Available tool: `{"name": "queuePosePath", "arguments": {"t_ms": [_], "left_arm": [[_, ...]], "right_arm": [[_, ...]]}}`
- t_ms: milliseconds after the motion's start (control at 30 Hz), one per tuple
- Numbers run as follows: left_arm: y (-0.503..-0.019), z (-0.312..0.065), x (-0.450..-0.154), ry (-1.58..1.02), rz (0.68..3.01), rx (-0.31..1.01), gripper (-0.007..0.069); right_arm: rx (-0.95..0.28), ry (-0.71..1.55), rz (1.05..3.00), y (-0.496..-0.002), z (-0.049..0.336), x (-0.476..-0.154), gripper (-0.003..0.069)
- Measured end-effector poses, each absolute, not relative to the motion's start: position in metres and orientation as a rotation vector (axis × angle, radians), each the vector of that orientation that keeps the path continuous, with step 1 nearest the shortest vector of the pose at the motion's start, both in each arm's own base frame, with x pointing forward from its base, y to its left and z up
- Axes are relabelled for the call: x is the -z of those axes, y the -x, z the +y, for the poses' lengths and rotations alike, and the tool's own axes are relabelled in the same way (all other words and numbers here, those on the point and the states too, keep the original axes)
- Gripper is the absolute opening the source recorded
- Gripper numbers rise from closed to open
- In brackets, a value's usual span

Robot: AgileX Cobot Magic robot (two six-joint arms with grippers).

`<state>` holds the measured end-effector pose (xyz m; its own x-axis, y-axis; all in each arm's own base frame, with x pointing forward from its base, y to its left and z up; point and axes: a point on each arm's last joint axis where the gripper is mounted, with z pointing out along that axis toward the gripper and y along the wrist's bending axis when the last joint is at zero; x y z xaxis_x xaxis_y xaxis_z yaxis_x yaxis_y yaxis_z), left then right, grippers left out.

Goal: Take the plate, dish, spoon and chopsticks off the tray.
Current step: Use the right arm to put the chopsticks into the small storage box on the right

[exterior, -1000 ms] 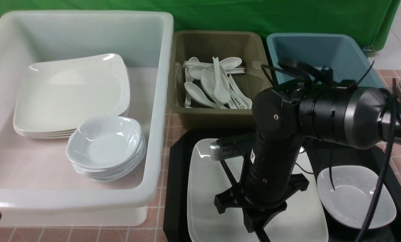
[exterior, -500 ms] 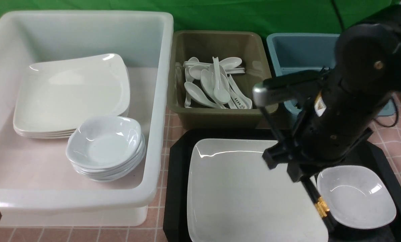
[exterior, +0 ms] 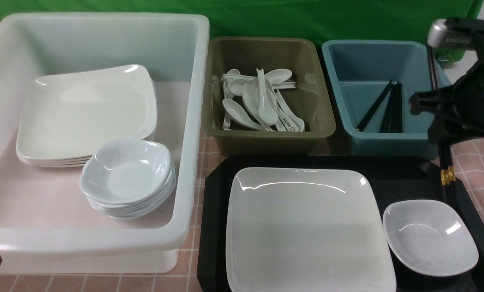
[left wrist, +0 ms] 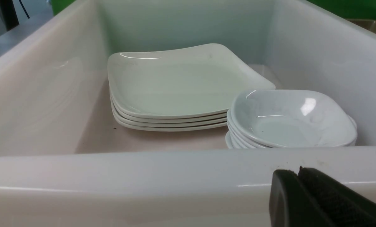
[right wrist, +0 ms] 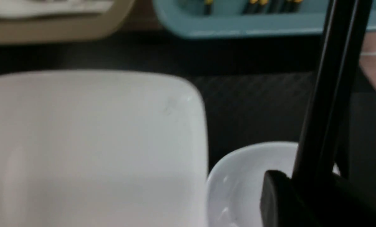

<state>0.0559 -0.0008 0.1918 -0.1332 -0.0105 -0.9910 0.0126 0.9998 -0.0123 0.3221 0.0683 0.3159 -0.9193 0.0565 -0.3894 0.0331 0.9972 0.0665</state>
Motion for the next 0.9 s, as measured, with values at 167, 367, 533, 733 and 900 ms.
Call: {"name": "queuePosePath", "arguments": {"t_ms": [167,367,533,733,900], "left_arm": [[-0.056,-0.001,-0.192,-0.002,1.704,0.02,0.0022],[-0.056,-0.001,-0.192,-0.002,1.704,0.02,0.0022],[-0.056,-0.001,-0.192,-0.002,1.704,0.02,0.0022],[-0.056,-0.001,-0.192,-0.002,1.704,0.02,0.0022],[-0.056,-0.001,-0.192,-0.002,1.704,0.019,0.0022]], "right_arm": [[-0.073,-0.154,2.697,-0.329,0.047,-0.318,0.0169],[-0.094,-0.171,2.592,-0.338,0.042,-0.329,0.0169],[-0.144,-0.154,2.392,-0.353,0.044,-0.345,0.0169],[-0.194,-0.131,2.16,-0.377,0.048,-0.351,0.0169],[-0.204,-0.114,2.098,-0.4,0.052,-0.332,0.0169]]}}
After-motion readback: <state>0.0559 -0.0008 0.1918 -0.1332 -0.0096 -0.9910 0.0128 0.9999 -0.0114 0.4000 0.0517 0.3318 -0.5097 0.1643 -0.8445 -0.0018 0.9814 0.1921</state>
